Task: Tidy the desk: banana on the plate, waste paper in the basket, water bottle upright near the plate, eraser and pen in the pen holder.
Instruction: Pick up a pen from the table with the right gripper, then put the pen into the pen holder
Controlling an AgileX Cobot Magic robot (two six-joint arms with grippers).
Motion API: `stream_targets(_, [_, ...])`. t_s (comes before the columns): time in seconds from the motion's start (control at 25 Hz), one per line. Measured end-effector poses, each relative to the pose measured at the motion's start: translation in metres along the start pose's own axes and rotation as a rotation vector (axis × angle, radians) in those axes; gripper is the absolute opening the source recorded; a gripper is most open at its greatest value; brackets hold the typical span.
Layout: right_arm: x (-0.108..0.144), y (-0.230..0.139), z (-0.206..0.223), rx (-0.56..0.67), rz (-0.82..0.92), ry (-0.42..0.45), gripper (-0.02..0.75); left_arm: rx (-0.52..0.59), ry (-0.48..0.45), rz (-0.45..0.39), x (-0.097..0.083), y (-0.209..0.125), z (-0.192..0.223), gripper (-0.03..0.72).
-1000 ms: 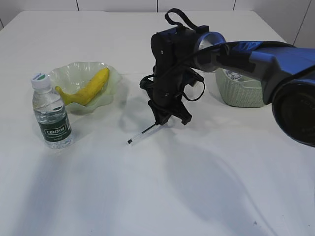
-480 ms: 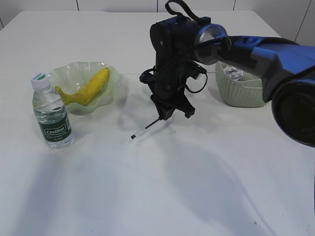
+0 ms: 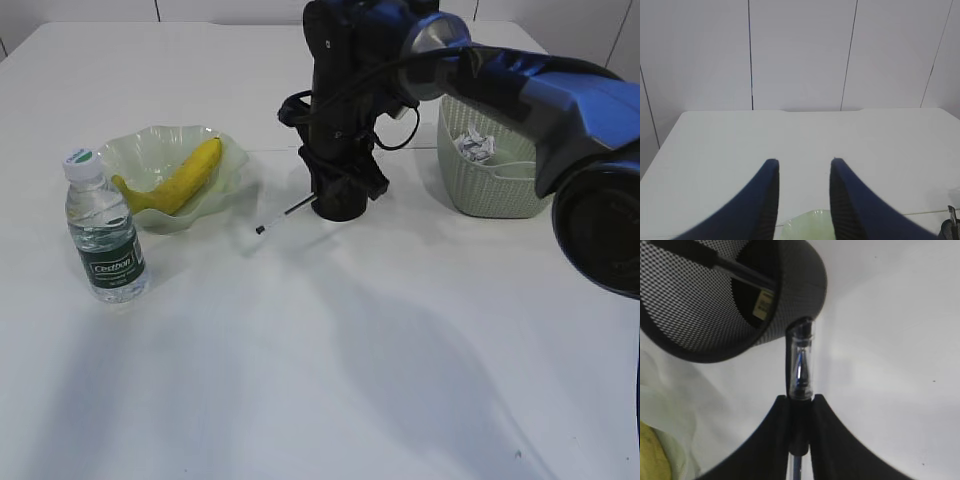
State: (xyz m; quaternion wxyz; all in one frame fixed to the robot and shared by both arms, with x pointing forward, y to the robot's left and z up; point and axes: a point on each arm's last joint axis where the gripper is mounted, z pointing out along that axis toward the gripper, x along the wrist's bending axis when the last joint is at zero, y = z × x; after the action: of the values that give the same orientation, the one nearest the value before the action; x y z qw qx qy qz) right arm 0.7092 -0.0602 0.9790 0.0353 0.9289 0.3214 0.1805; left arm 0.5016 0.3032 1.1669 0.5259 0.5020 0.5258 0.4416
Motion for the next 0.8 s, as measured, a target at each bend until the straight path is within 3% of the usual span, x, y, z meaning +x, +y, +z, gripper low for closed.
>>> stream_targets(0.24, [0.007,0.008,-0.016,-0.064,-0.007,0.047,0.078,0.000,0.000,0.000,0.000,0.000,0.000,0.239])
stream_targets(0.8, [0.006,0.023,-0.028,-0.140,-0.055,0.046,0.079,0.000,0.000,0.000,0.000,0.000,0.000,0.239])
